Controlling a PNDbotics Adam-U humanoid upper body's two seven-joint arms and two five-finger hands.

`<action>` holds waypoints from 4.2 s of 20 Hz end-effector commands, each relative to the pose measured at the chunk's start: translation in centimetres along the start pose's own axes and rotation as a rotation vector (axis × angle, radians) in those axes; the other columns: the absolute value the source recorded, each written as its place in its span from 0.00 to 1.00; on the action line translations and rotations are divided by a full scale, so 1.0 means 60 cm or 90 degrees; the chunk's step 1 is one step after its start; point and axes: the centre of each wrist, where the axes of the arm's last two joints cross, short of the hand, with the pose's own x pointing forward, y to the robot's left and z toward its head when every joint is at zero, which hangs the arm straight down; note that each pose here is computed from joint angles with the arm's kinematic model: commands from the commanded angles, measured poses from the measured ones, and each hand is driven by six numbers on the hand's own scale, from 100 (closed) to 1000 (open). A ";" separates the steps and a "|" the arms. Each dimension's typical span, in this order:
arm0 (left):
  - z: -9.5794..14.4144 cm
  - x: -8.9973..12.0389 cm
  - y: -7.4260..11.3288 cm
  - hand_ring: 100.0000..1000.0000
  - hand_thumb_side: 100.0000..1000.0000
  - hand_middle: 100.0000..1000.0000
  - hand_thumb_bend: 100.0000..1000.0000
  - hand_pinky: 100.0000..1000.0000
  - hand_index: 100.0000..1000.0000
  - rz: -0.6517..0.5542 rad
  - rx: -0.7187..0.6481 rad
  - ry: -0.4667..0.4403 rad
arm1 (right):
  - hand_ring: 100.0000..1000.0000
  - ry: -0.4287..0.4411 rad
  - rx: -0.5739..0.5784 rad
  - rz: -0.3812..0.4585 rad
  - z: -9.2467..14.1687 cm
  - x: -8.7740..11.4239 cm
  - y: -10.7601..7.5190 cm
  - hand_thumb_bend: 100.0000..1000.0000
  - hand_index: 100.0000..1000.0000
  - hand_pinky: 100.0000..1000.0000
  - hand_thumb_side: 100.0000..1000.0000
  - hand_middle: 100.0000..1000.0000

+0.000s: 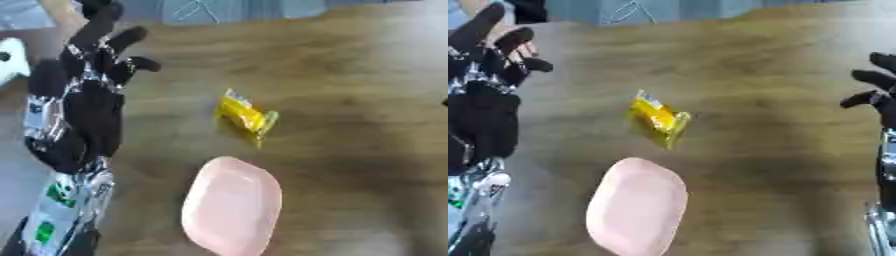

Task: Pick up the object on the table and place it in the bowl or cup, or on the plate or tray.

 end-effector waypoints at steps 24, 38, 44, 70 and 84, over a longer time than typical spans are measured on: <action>0.004 0.008 0.006 0.81 0.92 0.86 0.00 0.57 0.84 -0.021 -0.005 0.010 | 0.63 -0.011 0.120 -0.015 -0.025 0.013 0.007 0.00 0.88 0.39 0.86 0.75; -0.001 0.009 0.003 0.81 0.92 0.86 0.00 0.57 0.84 -0.021 -0.023 0.010 | 0.62 -0.161 0.367 0.125 -0.077 0.023 -0.044 0.00 0.81 0.39 0.92 0.73; 0.002 0.009 0.003 0.81 0.92 0.86 0.00 0.57 0.83 -0.020 -0.023 0.013 | 0.56 -0.108 0.423 0.327 -0.116 0.034 -0.060 0.05 0.75 0.33 0.84 0.70; 0.006 0.007 0.001 0.81 0.92 0.85 0.00 0.56 0.83 -0.014 -0.020 0.022 | 0.62 -0.099 0.646 0.798 -0.208 0.092 0.039 0.13 0.80 0.35 1.00 0.70; 0.004 0.007 -0.001 0.81 0.92 0.85 0.00 0.56 0.83 -0.010 -0.019 0.020 | 0.60 -0.080 0.626 0.763 -0.230 0.081 0.070 0.12 0.79 0.30 1.00 0.69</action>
